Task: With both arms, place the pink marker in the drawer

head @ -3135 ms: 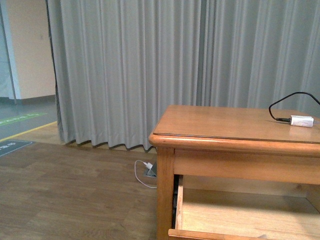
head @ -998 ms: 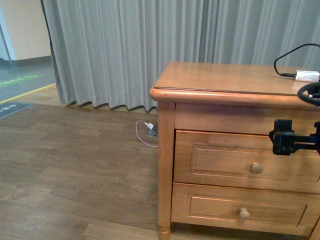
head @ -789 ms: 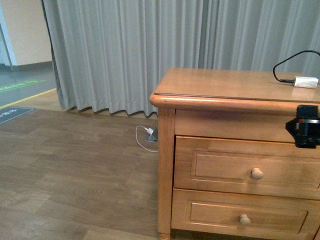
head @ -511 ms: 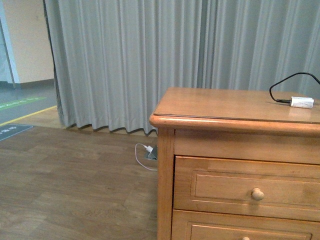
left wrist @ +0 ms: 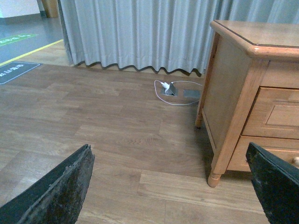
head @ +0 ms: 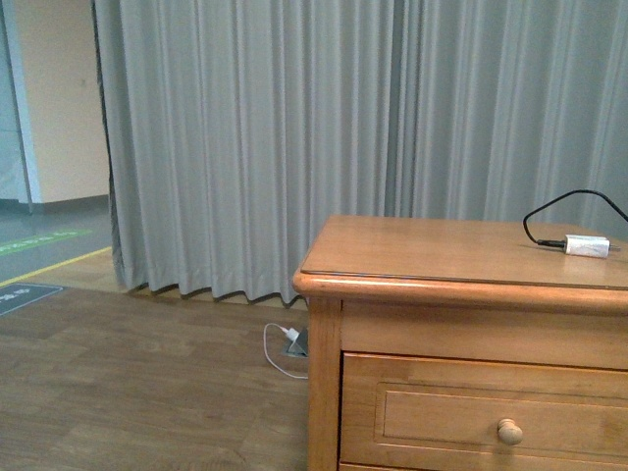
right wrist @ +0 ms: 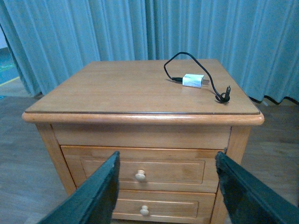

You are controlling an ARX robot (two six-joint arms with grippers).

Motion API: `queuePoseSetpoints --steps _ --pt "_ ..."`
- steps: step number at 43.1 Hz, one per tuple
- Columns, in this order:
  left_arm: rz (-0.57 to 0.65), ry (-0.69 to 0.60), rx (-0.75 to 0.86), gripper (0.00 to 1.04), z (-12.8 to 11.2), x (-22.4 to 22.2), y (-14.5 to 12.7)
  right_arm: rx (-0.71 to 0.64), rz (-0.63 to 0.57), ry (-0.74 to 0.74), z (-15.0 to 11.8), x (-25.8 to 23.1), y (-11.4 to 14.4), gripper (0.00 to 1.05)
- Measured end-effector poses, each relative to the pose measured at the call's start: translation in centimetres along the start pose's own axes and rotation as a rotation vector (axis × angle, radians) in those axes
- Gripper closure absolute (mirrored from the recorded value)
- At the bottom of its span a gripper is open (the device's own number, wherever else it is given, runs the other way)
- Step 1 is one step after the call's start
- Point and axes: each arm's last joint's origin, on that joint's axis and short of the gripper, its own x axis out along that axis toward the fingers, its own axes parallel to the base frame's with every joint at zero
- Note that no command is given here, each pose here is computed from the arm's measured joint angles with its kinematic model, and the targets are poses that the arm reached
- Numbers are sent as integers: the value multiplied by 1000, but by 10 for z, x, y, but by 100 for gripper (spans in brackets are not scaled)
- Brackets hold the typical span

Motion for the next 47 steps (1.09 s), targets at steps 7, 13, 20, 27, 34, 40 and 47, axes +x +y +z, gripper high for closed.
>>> queuePoseSetpoints --steps 7,13,20,27,34,40,47 --pt "0 0 0 6 0 0 0 -22 -1 18 -24 -7 -1 71" --pt "0 0 0 6 0 0 0 -29 -1 20 -41 -15 -2 96" --pt "0 0 0 6 0 0 0 -34 -1 18 -53 -21 -2 103" --pt "0 0 0 6 0 0 0 -34 -1 14 -63 -26 -2 103" --pt "0 0 0 6 0 0 0 -34 -1 14 -71 -31 -3 103" --pt "0 0 0 6 0 0 0 -34 -1 11 -76 -35 -3 103" --pt "0 0 0 6 0 0 0 -33 -1 11 -82 -39 -3 103"
